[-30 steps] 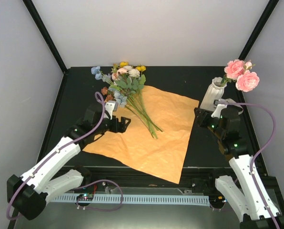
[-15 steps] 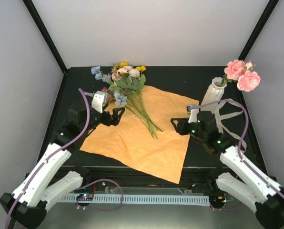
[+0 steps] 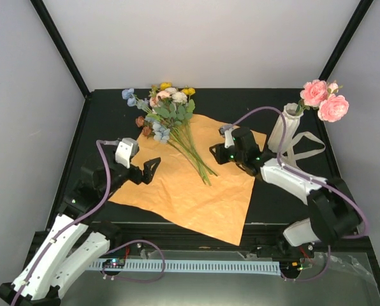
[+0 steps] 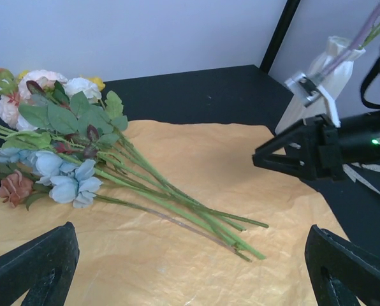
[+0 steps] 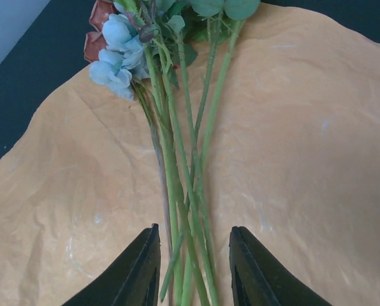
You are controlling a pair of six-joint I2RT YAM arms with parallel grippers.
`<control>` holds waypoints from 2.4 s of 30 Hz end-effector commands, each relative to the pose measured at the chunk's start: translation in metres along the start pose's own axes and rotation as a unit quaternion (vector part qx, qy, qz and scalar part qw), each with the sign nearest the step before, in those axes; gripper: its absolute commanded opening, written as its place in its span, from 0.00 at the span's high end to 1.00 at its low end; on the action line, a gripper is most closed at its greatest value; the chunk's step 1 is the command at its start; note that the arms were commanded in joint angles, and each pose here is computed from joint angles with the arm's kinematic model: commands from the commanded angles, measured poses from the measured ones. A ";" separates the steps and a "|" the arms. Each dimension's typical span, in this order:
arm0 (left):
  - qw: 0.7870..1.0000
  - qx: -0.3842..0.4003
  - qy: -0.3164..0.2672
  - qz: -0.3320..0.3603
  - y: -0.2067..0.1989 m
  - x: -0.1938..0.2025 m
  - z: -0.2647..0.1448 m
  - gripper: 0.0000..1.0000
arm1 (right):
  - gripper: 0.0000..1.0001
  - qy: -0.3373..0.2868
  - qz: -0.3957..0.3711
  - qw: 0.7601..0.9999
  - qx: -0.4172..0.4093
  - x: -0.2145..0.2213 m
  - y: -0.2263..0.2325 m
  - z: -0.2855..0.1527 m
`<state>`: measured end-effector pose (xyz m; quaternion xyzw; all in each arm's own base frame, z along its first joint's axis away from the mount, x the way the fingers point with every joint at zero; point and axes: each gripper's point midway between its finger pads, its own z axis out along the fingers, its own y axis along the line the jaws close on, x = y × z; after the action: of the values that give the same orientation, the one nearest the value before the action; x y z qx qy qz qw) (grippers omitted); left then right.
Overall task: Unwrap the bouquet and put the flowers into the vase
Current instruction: Pick up the fake flower from the wrapping paper.
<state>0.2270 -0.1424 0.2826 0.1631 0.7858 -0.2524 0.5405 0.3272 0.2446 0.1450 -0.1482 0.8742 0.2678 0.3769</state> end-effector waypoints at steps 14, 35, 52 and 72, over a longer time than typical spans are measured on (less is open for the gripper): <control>1.000 0.001 -0.016 0.024 -0.002 -0.002 -0.010 0.01 | 0.70 0.064 -0.080 0.994 -0.036 -0.028 0.024 0.113; 0.999 0.031 -0.031 0.028 -0.013 -0.007 -0.016 0.01 | 0.71 0.133 -0.079 0.988 -0.004 -0.023 0.011 0.180; 0.999 0.023 -0.033 0.029 -0.011 -0.007 -0.017 0.01 | 0.85 0.153 -0.079 0.985 0.011 -0.015 0.004 0.198; 0.999 0.016 -0.028 0.029 -0.008 -0.005 -0.015 0.01 | 0.99 0.033 -0.090 0.995 0.019 -0.061 0.015 0.138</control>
<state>0.2129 -0.1421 0.2893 0.1846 0.7667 -0.2603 0.5570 0.4313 0.3402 0.0782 -0.2398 0.8947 0.2106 0.3125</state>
